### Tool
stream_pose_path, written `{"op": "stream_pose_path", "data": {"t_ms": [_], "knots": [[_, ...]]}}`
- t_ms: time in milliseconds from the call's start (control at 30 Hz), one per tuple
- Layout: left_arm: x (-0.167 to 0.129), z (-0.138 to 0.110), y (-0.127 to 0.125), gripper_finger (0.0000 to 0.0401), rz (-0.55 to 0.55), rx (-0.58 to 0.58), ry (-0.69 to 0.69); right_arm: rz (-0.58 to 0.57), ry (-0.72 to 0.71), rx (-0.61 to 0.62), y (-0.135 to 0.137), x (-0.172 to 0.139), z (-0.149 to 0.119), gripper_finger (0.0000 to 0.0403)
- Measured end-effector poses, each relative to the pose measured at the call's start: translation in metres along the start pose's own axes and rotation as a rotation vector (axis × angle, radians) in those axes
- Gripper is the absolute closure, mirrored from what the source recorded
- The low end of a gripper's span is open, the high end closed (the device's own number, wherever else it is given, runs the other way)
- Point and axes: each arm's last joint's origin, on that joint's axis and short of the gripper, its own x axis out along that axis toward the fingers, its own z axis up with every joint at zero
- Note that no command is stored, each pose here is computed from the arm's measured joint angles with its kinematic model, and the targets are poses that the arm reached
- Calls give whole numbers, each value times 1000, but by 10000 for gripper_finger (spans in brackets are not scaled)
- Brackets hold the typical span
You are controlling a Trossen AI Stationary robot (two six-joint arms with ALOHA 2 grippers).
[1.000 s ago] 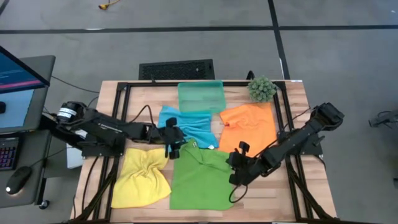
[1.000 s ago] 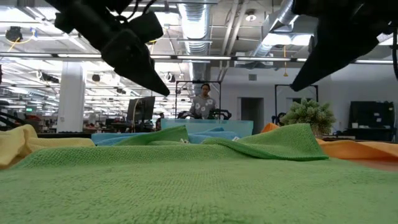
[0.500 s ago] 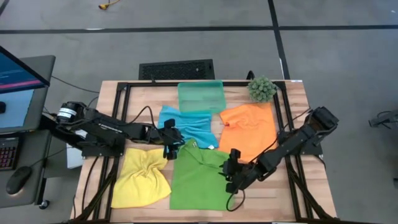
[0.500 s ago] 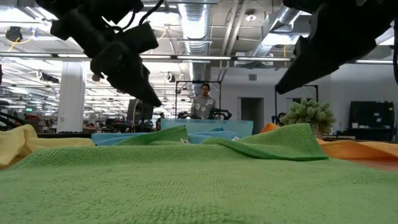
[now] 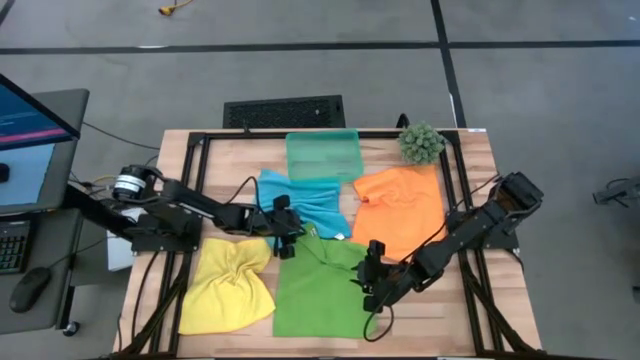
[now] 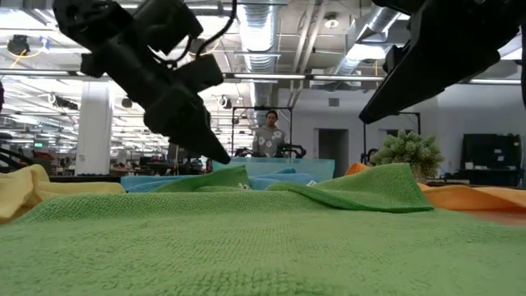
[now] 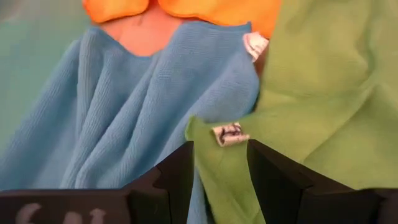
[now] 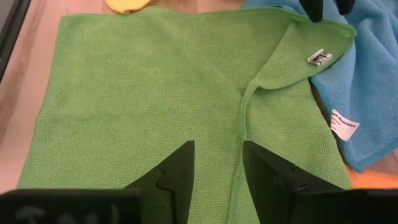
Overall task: Roll microfiber towels into tight, uniform cylinder then place into a basket
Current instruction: Roll the green microfiber cloth
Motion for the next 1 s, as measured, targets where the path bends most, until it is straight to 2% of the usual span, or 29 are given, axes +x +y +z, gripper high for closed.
{"op": "stream_pose_path", "data": {"t_ms": [167,500,633,1000], "knots": [[6,-7,2,259,50,-16,36,0,0,0,0,0,0,250],[8,-6,11,268,40,-68,41,2,-3,1,0,0,0,255],[8,-4,9,286,-16,-72,26,2,-2,1,0,0,0,257],[8,-5,9,359,-19,-66,38,1,-2,1,0,0,0,267]]}}
